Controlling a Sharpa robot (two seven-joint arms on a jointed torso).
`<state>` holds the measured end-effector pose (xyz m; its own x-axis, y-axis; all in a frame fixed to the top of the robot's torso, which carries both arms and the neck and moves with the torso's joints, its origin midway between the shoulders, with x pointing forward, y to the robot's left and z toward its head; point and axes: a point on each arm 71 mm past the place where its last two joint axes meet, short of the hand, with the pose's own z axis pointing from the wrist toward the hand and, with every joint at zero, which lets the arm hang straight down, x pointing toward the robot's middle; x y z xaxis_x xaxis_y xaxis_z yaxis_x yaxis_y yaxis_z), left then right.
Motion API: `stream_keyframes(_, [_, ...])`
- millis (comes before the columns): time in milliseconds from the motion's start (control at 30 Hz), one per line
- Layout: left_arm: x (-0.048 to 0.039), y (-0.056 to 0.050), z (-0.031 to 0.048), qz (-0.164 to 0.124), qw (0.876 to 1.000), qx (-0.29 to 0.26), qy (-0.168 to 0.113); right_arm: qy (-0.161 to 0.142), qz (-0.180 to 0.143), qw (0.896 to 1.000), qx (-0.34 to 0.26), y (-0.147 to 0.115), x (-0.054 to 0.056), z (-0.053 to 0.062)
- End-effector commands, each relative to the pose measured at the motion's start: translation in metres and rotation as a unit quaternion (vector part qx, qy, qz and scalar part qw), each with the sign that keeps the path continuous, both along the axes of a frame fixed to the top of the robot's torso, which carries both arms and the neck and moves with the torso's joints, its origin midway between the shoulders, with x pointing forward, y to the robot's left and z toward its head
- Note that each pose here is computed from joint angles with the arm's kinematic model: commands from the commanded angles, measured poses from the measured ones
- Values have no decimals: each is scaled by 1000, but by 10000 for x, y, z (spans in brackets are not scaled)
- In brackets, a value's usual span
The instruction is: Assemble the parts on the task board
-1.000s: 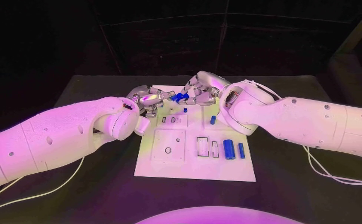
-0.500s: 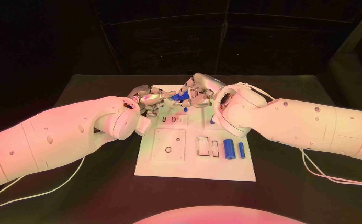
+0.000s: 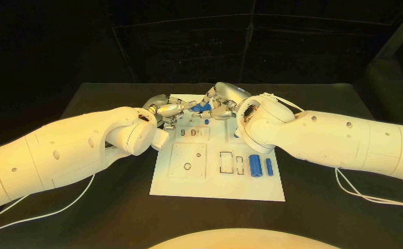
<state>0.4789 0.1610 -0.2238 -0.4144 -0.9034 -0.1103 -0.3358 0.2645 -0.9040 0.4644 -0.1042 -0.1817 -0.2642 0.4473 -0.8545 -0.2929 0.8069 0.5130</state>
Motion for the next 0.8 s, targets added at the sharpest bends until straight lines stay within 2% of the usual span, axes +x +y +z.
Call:
stream_keyframes(33, [-3,-25,19,-8,1000,-7,-4,-13,-20,1000,-4,-10,17,20])
stream_keyframes(800, [-5,-23,13,-12,1000,-7,-1,-9,-31,999,-16,31,45,-12])
